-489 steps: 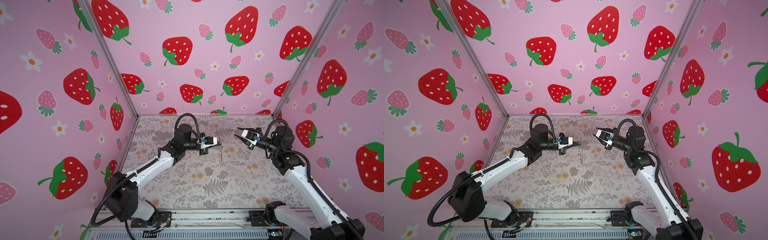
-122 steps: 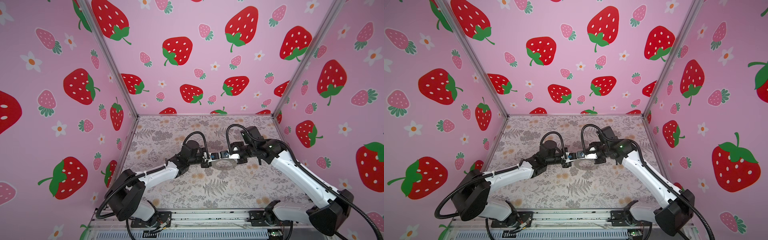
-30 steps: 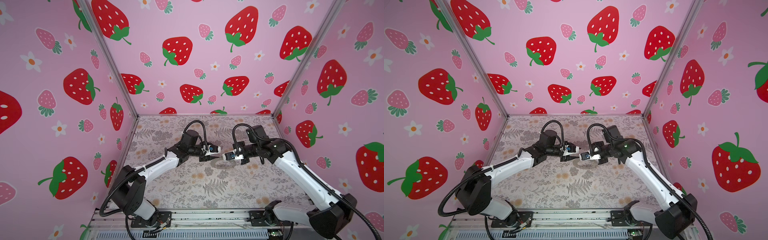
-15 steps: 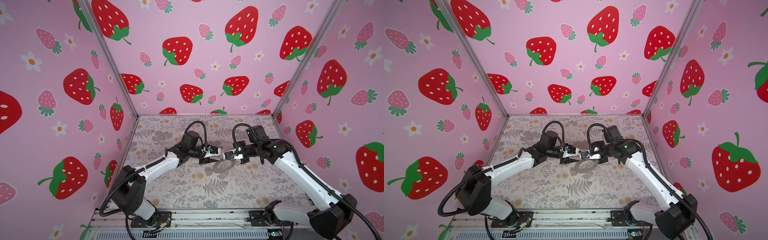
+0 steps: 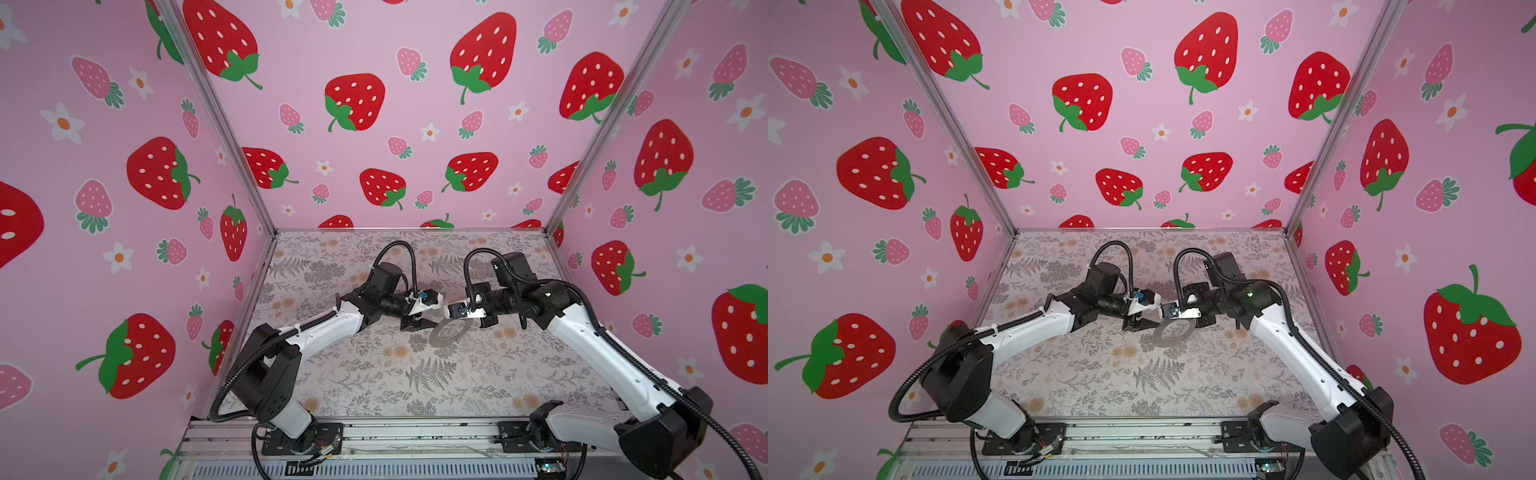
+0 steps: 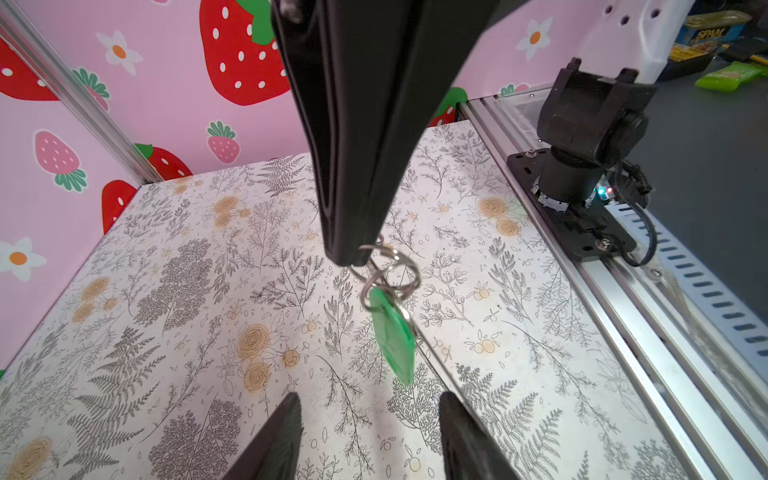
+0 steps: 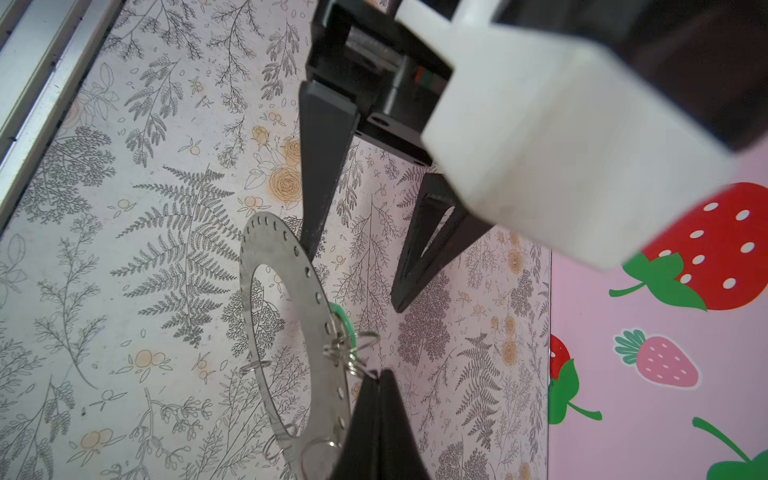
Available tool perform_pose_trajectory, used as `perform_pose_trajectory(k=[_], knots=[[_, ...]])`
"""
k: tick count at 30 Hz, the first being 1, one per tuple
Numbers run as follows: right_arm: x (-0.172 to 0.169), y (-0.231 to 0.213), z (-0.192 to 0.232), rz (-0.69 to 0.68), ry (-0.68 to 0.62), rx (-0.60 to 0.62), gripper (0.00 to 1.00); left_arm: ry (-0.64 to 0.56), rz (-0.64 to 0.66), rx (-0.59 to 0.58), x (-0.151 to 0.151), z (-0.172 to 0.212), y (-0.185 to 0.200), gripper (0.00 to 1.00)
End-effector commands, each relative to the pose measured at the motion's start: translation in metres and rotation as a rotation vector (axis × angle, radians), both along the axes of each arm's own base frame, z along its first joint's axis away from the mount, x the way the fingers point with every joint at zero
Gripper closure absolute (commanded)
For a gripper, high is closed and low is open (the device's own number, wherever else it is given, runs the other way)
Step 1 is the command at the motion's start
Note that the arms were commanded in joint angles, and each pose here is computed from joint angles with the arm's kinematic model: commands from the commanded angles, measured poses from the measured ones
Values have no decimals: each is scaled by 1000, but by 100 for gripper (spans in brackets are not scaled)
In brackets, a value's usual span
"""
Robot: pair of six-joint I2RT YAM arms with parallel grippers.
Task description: Put the keys on the keyring
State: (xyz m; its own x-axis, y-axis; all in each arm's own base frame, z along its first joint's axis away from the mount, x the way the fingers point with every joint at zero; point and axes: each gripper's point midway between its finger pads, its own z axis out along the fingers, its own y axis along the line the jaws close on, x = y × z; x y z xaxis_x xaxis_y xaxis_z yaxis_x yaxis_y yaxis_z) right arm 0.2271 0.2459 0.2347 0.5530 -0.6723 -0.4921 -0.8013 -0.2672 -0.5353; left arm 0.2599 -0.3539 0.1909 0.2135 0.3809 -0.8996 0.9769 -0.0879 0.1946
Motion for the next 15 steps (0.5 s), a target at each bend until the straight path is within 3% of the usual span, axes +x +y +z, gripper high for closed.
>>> perform_pose_trajectory(k=[1,15], knots=[[3,1,6,-13,-17,22,100,-3,-46,-62,-3,23,-12,46],[12,5,10,-57,-32,57,100,75,18,-90,10,20,-24,46]])
